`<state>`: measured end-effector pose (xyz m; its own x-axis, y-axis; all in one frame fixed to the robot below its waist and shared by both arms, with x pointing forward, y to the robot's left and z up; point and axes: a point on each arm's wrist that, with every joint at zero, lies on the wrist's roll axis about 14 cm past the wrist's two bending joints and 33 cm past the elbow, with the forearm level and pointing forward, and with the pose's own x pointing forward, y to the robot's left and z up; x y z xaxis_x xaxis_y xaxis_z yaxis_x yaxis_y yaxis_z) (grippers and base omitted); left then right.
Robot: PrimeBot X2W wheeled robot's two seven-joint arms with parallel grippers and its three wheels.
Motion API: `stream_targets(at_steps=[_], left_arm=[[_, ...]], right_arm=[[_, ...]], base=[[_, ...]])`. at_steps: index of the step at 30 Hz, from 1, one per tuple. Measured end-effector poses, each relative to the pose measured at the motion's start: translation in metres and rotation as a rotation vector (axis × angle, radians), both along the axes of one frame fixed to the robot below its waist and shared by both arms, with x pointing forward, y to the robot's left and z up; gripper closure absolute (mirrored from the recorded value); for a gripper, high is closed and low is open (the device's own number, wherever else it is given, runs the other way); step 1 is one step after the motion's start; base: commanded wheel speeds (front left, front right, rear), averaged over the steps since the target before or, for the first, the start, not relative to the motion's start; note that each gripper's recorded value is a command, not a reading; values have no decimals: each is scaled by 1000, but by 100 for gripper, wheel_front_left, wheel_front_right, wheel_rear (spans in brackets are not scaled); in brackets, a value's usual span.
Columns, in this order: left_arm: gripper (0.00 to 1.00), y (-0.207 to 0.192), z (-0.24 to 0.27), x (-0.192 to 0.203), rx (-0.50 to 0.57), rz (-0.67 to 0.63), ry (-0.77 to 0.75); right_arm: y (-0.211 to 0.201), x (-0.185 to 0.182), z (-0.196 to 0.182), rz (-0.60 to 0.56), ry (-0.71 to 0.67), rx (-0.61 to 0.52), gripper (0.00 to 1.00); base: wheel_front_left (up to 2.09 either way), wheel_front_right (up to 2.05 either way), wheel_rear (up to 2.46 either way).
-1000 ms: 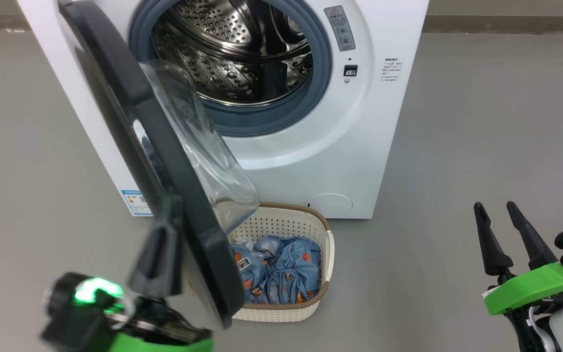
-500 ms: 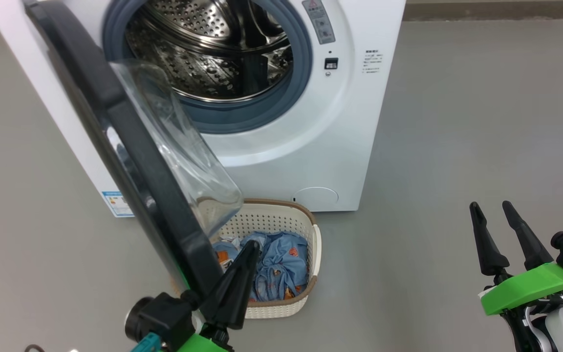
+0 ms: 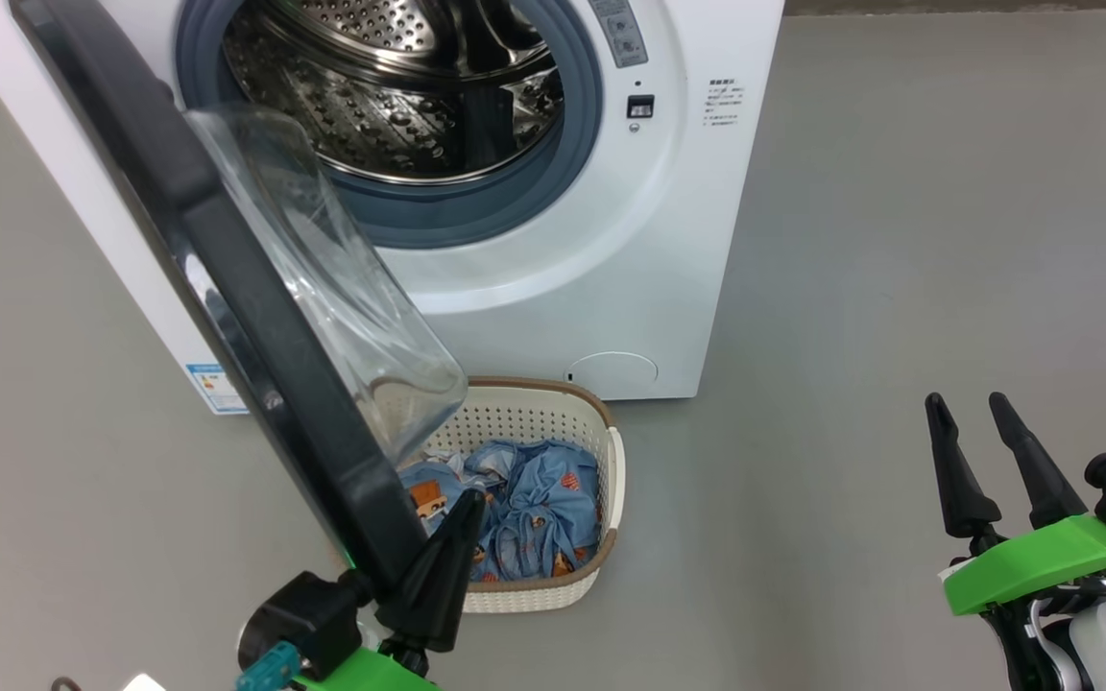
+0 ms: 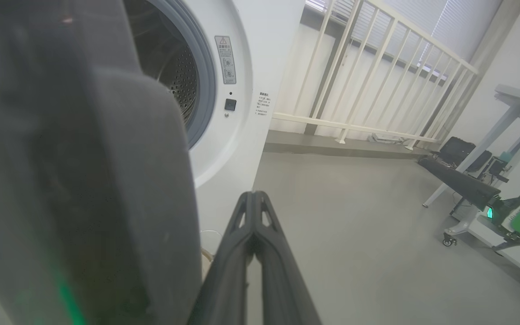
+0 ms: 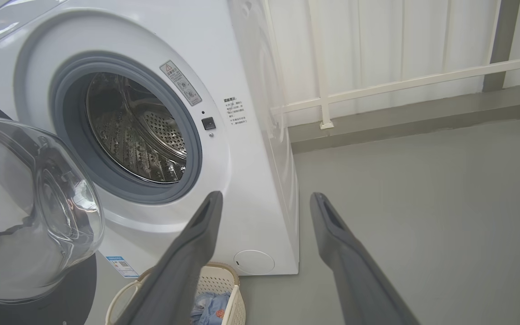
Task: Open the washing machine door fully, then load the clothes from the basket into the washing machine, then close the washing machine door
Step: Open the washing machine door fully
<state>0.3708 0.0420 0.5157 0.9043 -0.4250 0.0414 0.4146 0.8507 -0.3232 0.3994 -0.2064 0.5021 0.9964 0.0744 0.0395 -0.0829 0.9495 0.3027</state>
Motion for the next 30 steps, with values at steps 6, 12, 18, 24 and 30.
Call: stream_targets(at_steps=[6,12,18,24,30], left_arm=[[100,9,-1,0,-14,35,4],[100,26,-1,-4,-19,90,6],[100,47,-2,-9,-14,146,14],[100,69,-4,-16,-7,214,20],[100,95,-6,-24,5,294,28]], right_arm=[[10,5,-2,23,4,7,0],[29,16,-6,76,14,9,0],[51,26,-9,131,21,15,0],[72,34,-10,183,26,18,0],[89,40,-9,222,22,25,0]], base=[[0,0,0],[0,0,0],[0,0,0],[0,0,0],[0,0,0]])
